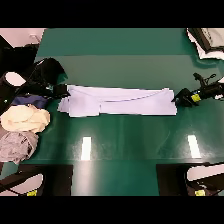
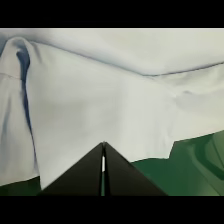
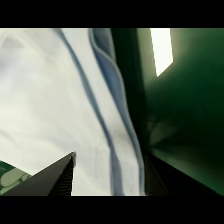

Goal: Fold the shirts.

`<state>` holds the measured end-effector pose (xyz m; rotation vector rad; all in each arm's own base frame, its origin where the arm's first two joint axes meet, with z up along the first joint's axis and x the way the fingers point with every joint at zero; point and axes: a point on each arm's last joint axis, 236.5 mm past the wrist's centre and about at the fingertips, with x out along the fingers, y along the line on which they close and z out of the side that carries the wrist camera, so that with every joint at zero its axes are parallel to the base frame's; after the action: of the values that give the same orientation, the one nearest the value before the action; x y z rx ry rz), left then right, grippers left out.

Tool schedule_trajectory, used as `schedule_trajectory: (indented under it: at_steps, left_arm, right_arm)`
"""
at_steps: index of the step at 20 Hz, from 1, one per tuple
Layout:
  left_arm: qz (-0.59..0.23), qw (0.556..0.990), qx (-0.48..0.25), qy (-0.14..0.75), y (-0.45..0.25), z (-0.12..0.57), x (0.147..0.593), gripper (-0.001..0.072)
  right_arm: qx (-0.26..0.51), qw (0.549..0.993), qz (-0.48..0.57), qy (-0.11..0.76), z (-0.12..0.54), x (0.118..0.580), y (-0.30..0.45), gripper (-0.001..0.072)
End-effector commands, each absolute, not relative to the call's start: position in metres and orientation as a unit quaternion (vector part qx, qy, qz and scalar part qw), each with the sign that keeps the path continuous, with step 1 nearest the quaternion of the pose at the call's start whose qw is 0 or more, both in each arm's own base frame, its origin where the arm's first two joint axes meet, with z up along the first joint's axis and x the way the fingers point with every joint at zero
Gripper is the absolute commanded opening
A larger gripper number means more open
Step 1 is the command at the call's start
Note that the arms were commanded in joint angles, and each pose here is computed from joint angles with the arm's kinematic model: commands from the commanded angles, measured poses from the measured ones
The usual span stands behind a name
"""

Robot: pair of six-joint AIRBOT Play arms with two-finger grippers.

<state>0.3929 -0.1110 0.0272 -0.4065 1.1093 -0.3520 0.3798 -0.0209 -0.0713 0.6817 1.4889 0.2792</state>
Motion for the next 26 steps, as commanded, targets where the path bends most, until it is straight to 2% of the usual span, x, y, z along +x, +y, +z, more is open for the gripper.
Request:
schedule_trajectory:
  at_steps: [1,2,3,4,5,7,12,19,22,26]
  left_arm:
    - [-0.169,0.81,-0.192,0.528,-0.113,0.025,0.388,0.0031]
    - [-0.169,0.809,-0.192,0.529,-0.113,0.024,0.388,0.0031]
    - [-0.171,0.809,-0.191,0.529,-0.114,0.024,0.387,0.0031]
    - [-0.172,0.808,-0.19,0.53,-0.116,0.025,0.387,0.0031]
    - [-0.176,0.807,-0.187,0.531,-0.119,0.024,0.386,0.0031]
    - [-0.186,0.805,-0.182,0.533,-0.131,0.025,0.383,0.003]
    - [-0.22,0.801,-0.187,0.525,-0.18,0.031,0.39,0.0029]
    - [-0.323,0.777,-0.128,0.524,-0.296,0.04,0.425,0.003]
    - [-0.357,0.759,-0.106,0.535,-0.351,0.014,0.429,0.003]
    - [-0.38,0.739,-0.102,0.548,-0.398,-0.021,0.431,0.003]
  right_arm:
    - [0.316,0.665,0.157,0.658,-0.083,0.386,-0.003,0.0493]
    - [0.321,0.664,0.163,0.655,-0.082,0.389,0.003,0.0429]
    - [0.321,0.669,0.167,0.649,-0.081,0.393,0.008,0.0427]
    - [0.32,0.672,0.17,0.646,-0.08,0.396,0.011,0.037]
    - [0.311,0.675,0.177,0.645,-0.08,0.396,0.014,0.0202]
    - [0.299,0.675,0.191,0.646,-0.079,0.395,0.019,0.0016]
    - [0.28,0.684,0.217,0.638,-0.046,0.387,0.023,0.0012]
    - [0.208,0.763,0.246,0.561,0.096,0.411,0.033,0.0011]
    - [0.165,0.789,0.275,0.524,0.145,0.42,0.069,0.001]
    - [0.109,0.796,0.342,0.487,0.189,0.423,0.149,0.001]
